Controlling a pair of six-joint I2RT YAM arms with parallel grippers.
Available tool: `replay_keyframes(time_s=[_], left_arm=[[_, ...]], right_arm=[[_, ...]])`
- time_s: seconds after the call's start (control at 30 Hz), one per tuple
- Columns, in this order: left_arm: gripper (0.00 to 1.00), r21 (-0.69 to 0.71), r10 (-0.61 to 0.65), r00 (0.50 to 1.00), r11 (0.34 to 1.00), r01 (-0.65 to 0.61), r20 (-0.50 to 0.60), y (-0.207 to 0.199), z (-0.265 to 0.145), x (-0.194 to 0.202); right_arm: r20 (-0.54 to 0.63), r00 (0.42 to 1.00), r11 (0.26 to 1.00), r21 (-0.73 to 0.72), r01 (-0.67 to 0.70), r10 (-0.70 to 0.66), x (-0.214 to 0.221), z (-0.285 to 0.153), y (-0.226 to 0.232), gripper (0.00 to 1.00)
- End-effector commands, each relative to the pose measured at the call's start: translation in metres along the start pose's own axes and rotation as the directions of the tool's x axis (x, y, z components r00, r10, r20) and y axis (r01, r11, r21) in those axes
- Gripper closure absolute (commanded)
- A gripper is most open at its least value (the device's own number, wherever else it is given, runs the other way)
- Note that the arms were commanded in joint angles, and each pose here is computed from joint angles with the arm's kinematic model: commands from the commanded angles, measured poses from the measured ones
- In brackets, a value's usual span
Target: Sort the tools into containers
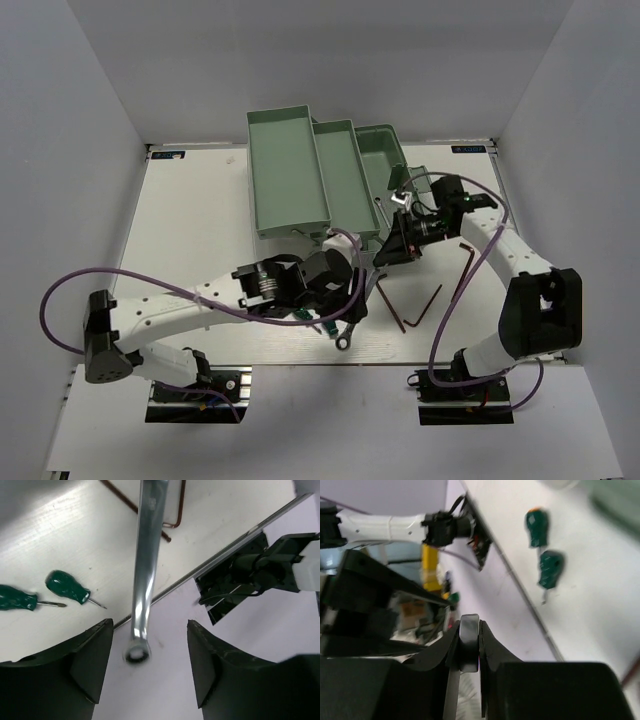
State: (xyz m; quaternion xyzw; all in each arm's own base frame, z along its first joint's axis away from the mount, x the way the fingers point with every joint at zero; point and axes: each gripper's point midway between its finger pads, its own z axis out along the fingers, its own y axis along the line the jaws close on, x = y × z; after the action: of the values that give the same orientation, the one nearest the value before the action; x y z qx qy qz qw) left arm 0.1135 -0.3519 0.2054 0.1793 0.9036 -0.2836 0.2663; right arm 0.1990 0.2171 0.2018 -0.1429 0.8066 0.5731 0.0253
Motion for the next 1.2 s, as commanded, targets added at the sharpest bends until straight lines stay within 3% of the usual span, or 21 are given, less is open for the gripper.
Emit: replay_keyframes(time_s=[0.0, 0.07, 0.33, 0.37, 0.43, 0.47, 0.53, 0.57, 0.67, 0.7, 0.77, 0.87, 0.93, 1.17], left_arm=[[0.28, 0.044, -0.037, 0.989, 0.999, 0.031, 0.144, -0.006, -0.045, -0.036], [0.2, 0.031, -0.042, 0.983, 0.999, 0.037, 0.181, 0.002, -0.061, -0.042], [0.19, 0.034, -0.071, 0.955, 0.997, 0.063, 0.289, 0.021, -0.119, -0.058], [0.19, 0.018, -0.067, 0.954, 0.998, 0.064, 0.291, 0.027, -0.122, -0.057], [0.19, 0.032, -0.085, 0.946, 0.996, 0.079, 0.313, 0.03, -0.133, -0.059], [0.19, 0.03, -0.084, 0.947, 0.996, 0.079, 0.311, 0.033, -0.136, -0.057], [0.19, 0.004, -0.074, 0.95, 0.997, 0.076, 0.302, 0.04, -0.132, -0.051], [0.19, 0.016, -0.08, 0.947, 0.997, 0.079, 0.311, 0.04, -0.137, -0.052], [0.19, 0.013, -0.079, 0.948, 0.997, 0.078, 0.309, 0.045, -0.137, -0.048], [0.19, 0.015, -0.086, 0.944, 0.996, 0.086, 0.319, 0.045, -0.137, -0.051], [0.19, 0.014, -0.078, 0.944, 0.997, 0.078, 0.32, 0.048, -0.138, -0.049], [0.18, 0.019, -0.081, 0.943, 0.997, 0.079, 0.324, 0.048, -0.135, -0.048], [0.18, 0.005, -0.074, 0.947, 0.997, 0.076, 0.313, 0.051, -0.13, -0.043], [0.18, -0.06, -0.075, 0.968, 0.994, 0.092, 0.241, 0.066, -0.102, -0.018]], right_arm=[[0.048, 0.992, 0.993, 0.019, 0.116, -0.117, -0.019, -0.024, 0.015, 1.0], [0.076, 0.985, 0.986, 0.076, 0.15, -0.156, -0.03, -0.037, 0.014, 1.0], [0.251, 0.945, 0.975, 0.122, 0.187, -0.212, -0.087, -0.11, 0.034, 1.0], [0.311, 0.911, 0.96, 0.163, 0.229, -0.27, -0.102, -0.135, 0.044, 1.0], [0.345, 0.906, 0.966, 0.169, 0.197, -0.245, -0.114, -0.153, 0.039, 1.0], [0.379, 0.87, 0.946, 0.203, 0.254, -0.315, -0.125, -0.172, 0.06, 1.0], [0.41, 0.873, 0.961, 0.18, 0.208, -0.266, -0.139, -0.189, 0.05, 1.0], [0.432, 0.838, 0.939, 0.223, 0.261, -0.335, -0.148, -0.205, 0.068, 1.0], [0.468, 0.819, 0.936, 0.271, 0.225, -0.332, -0.17, -0.225, 0.052, 1.0], [0.466, 0.792, 0.902, 0.36, 0.239, -0.396, -0.178, -0.233, 0.045, 1.0], [0.48, 0.785, 0.899, 0.381, 0.214, -0.391, -0.189, -0.23, 0.024, 1.0], [0.445, 0.761, 0.858, 0.431, 0.28, -0.472, -0.211, -0.224, 0.016, 1.0], [0.406, 0.809, 0.881, 0.392, 0.265, -0.425, -0.218, -0.205, -0.008, 1.0], [0.279, 0.809, 0.799, 0.495, 0.34, -0.517, -0.247, -0.169, -0.039, 0.98]])
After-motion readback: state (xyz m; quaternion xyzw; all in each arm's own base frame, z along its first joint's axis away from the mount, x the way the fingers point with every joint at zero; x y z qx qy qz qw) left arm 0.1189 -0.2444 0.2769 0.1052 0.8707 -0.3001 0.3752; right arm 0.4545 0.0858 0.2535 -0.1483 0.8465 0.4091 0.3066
